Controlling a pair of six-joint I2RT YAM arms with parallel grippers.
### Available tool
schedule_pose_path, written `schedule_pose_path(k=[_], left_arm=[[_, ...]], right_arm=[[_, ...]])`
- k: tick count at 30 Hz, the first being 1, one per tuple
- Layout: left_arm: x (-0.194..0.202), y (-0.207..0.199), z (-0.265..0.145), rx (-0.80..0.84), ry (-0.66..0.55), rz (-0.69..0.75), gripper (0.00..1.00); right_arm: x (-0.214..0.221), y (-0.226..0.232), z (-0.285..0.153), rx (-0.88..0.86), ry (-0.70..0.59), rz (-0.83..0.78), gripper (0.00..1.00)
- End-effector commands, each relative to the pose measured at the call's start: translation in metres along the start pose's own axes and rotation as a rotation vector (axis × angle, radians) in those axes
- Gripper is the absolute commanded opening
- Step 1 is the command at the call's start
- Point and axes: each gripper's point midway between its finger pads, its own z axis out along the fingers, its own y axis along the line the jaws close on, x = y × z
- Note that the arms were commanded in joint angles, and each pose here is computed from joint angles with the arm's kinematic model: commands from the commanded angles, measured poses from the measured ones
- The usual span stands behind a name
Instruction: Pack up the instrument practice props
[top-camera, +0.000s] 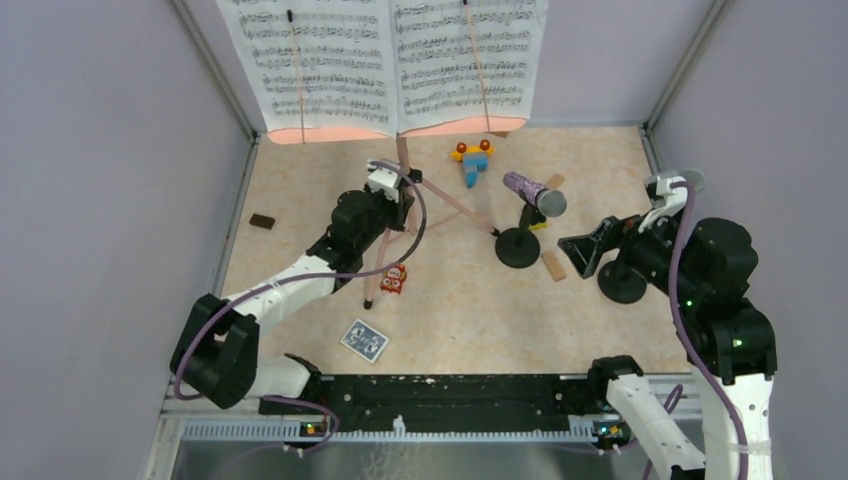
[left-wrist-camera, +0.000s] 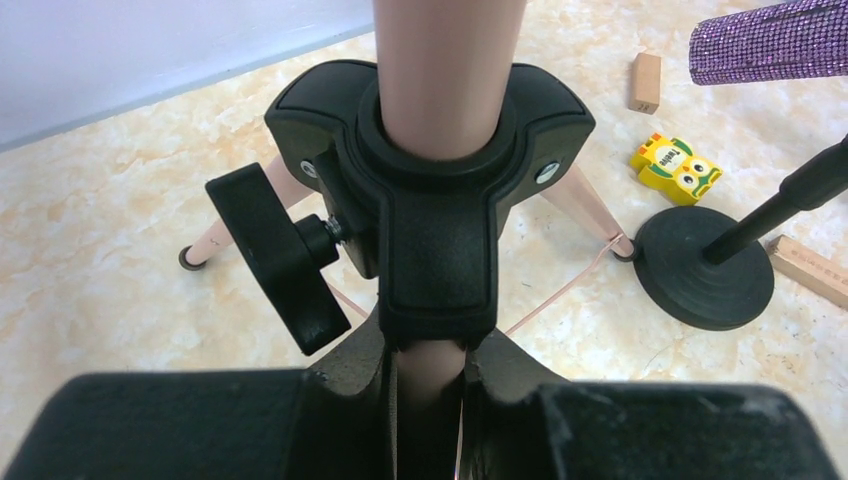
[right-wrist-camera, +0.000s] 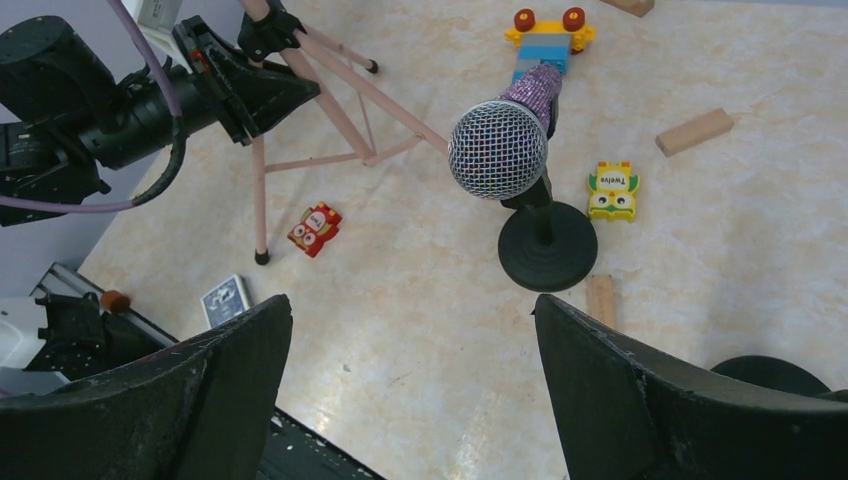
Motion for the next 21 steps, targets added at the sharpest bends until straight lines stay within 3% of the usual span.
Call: schedule_pose_path(k=[1,7,12,17,21], left_arm=[[0.022,-0.054,-0.003,0.137,0.07,-0.138,0.12],[0.03,-0.075,0.002,0.149,0.09,-0.149,0.12],[0.036,-0.066,0.003,0.077,0.101,-0.153,0.14],[0.03,-0.062,0.005,0.06,0.095,-0.128,0.44],[0.02,-0.062,0.005,0.054,0.088,-0.113,0.57]], right_arm=[[-0.007,0.002,-0.004,0.001,-0.027,-0.021,0.9],[-0.006,0.001,-0.003,0.007,-0.023,-0.017,0.9],[-0.008,0.0,-0.003,0.013,-0.025,-0.019,0.9],[-0.011,-0.001,-0.002,0.021,-0.038,-0.017,0.9],[-0.017,0.0,-0.002,0.017,-0.057,-0.01,0.9]])
